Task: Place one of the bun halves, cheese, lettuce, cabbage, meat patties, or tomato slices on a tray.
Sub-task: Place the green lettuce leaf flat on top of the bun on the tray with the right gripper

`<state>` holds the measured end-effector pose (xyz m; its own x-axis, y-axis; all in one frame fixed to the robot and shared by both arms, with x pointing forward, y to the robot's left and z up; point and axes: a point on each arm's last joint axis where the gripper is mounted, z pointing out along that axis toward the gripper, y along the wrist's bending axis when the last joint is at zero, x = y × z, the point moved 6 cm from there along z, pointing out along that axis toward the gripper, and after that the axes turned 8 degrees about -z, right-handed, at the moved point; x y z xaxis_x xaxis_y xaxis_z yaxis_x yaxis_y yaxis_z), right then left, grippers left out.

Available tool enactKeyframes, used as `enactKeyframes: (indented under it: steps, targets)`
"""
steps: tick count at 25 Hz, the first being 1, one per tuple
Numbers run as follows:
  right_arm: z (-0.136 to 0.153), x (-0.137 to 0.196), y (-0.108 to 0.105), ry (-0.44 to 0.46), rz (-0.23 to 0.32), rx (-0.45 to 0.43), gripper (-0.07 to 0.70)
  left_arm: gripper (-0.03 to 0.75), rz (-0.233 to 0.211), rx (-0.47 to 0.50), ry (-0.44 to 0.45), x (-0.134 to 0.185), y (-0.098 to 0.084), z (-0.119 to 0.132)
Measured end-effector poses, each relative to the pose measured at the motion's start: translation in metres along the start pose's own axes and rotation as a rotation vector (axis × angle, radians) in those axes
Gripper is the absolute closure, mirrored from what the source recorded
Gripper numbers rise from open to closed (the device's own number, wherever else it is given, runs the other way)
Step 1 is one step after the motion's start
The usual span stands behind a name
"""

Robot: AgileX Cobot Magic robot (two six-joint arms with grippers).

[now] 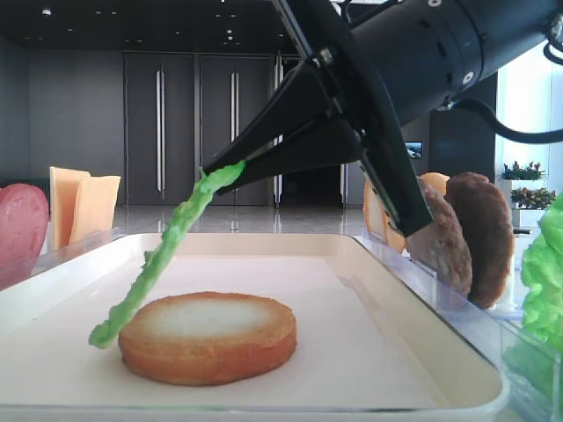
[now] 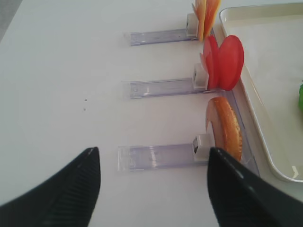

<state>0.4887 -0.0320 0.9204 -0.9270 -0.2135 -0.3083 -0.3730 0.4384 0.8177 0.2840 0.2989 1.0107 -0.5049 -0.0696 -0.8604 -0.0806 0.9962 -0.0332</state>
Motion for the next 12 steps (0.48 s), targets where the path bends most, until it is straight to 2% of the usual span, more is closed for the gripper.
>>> enactKeyframes:
  steps: [12]
  targets:
    - [0.0,0.0014,0.0009,0.009,-0.004,-0.006,0.626,0.181,0.001,0.0,0.0,0.0,0.0,0.0]
